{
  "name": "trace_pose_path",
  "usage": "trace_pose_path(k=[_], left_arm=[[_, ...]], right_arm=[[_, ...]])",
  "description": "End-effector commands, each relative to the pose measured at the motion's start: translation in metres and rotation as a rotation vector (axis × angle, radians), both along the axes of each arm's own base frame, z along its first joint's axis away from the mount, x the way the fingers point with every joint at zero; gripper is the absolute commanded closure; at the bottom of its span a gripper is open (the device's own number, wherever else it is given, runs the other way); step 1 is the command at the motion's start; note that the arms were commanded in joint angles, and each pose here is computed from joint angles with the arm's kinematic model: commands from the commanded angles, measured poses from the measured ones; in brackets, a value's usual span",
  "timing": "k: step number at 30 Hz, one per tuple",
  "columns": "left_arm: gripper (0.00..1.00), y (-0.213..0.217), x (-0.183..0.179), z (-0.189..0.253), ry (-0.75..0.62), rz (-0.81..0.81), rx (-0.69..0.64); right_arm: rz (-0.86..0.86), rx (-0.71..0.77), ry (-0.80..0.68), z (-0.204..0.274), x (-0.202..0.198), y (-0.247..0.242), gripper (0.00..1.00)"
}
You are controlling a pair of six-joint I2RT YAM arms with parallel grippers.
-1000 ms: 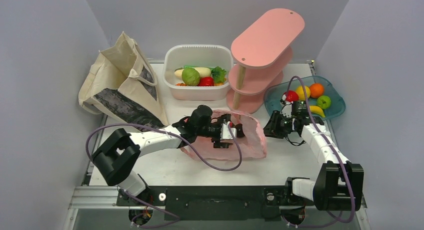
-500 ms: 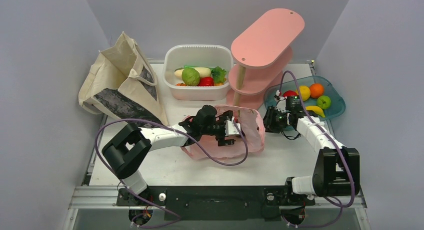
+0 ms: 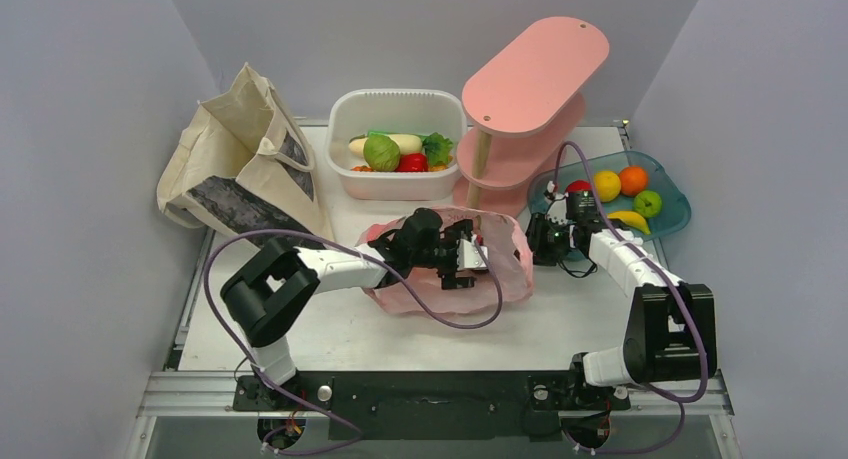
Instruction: Untie the knot of the grocery bags and take out the mixed food
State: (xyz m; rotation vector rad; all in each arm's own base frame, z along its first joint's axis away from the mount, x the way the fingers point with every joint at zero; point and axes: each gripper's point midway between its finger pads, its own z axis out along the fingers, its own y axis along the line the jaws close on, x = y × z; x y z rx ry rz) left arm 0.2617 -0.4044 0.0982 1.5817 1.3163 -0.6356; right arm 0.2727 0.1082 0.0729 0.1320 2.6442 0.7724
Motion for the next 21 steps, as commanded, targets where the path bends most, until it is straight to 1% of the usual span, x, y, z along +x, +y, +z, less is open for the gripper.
trace_pose_path(k=[1,5,9,13,16,21], left_arm=[[0.16,-0.02,0.019,0.012,-0.061,0.001,-0.028],[0.16,-0.028,0.024,0.005,-0.05,0.007,-0.022],[0.16,-0.031,0.03,-0.013,-0.039,0.023,0.021],[0.1,-0.032,0.034,-0.036,-0.037,0.028,0.08],[0.09,-0.032,0.032,-0.045,-0.047,0.01,0.11],[0.1,-0.043,0.023,-0.047,-0.085,-0.044,0.108]], right_arm=[[0.017,-0.002,-0.074,0.012,0.02,0.006,0.71],[0.032,-0.015,-0.068,0.008,0.019,0.008,0.71],[0.043,-0.021,-0.059,0.003,0.017,0.009,0.71],[0.055,-0.026,-0.05,-0.002,0.015,0.012,0.7],[0.06,-0.046,-0.039,-0.009,0.016,0.01,0.7],[0.061,-0.065,-0.03,-0.017,0.023,0.009,0.7]])
